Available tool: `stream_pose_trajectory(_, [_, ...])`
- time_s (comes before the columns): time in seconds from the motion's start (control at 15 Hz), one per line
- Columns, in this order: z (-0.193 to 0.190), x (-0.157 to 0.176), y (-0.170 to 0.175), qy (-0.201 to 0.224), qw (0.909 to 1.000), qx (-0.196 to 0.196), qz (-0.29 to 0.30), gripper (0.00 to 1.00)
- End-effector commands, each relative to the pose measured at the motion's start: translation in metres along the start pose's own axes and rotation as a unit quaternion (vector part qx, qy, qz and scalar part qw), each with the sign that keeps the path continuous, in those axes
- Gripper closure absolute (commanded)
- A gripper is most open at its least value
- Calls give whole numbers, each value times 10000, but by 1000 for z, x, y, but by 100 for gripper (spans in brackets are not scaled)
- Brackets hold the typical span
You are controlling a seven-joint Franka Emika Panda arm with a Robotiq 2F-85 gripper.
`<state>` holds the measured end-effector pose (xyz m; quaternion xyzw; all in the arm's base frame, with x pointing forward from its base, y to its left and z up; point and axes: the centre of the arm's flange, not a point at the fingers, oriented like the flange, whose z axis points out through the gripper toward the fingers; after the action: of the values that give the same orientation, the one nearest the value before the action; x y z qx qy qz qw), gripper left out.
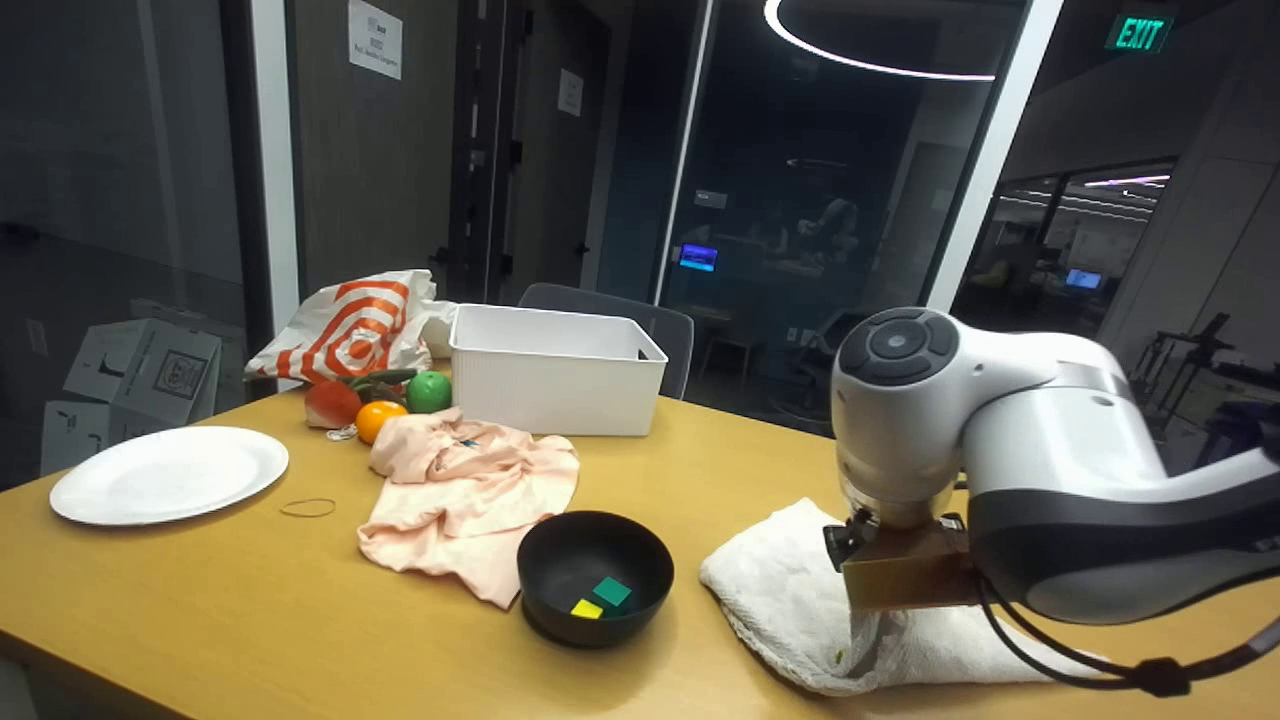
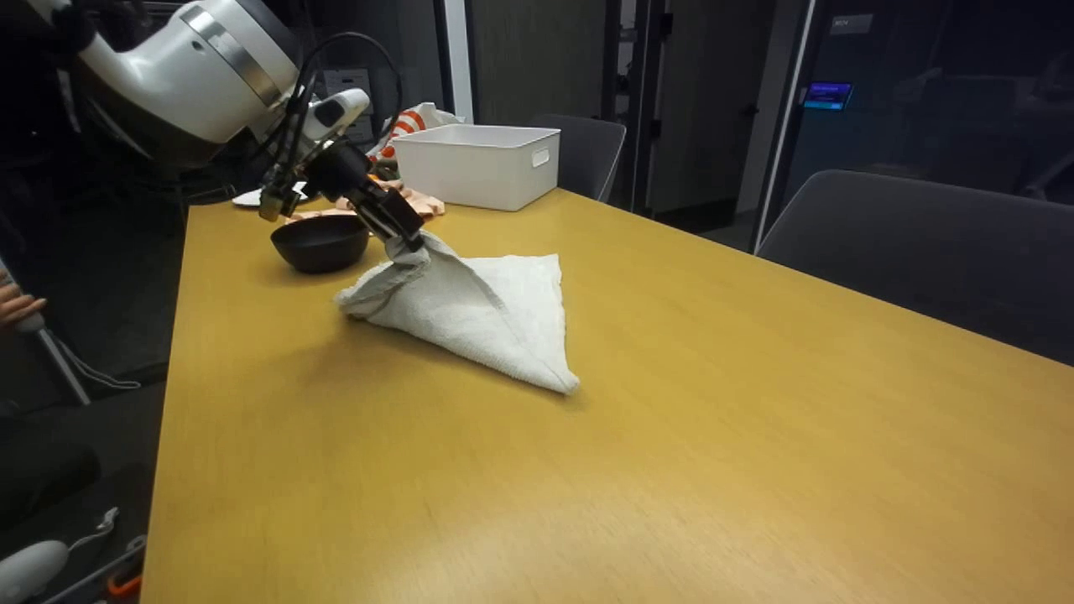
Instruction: Wrap up the blocks on the white towel
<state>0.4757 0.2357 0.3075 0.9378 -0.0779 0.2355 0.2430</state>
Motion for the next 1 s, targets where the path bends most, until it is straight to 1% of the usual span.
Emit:
stream_pose_trajectory(0.0, [23, 26, -52, 389, 9985, -385, -28, 98])
stream_pose_trajectory(0.13, [34, 39, -64, 688, 9954, -661, -46, 98])
stream_pose_trajectory(0.27, [40, 55, -72, 1068, 9899, -930, 11, 98])
stream_pose_trajectory(0.33, [43, 61, -74, 1144, 9884, -1000, 46, 86])
stream_pose_trajectory(0.4, [45, 62, -74, 1018, 9898, -997, 23, 66])
stream_pose_trajectory(0.47, [46, 60, -74, 868, 9915, -972, 2, 59])
stream_pose_trajectory(0.53, [43, 53, -71, 586, 9953, -764, -82, 52])
stream_pose_trajectory(0.67, [29, 27, -60, 96, 9989, -372, -278, 36])
stream_pose_trajectory(0.73, [46, 38, -72, 391, 9972, -631, -119, 30])
stream_pose_trajectory(0.8, [45, 34, -74, 333, 9976, -595, -152, 46])
stream_pose_trajectory(0.93, [47, 34, -74, 326, 9975, -613, -154, 32])
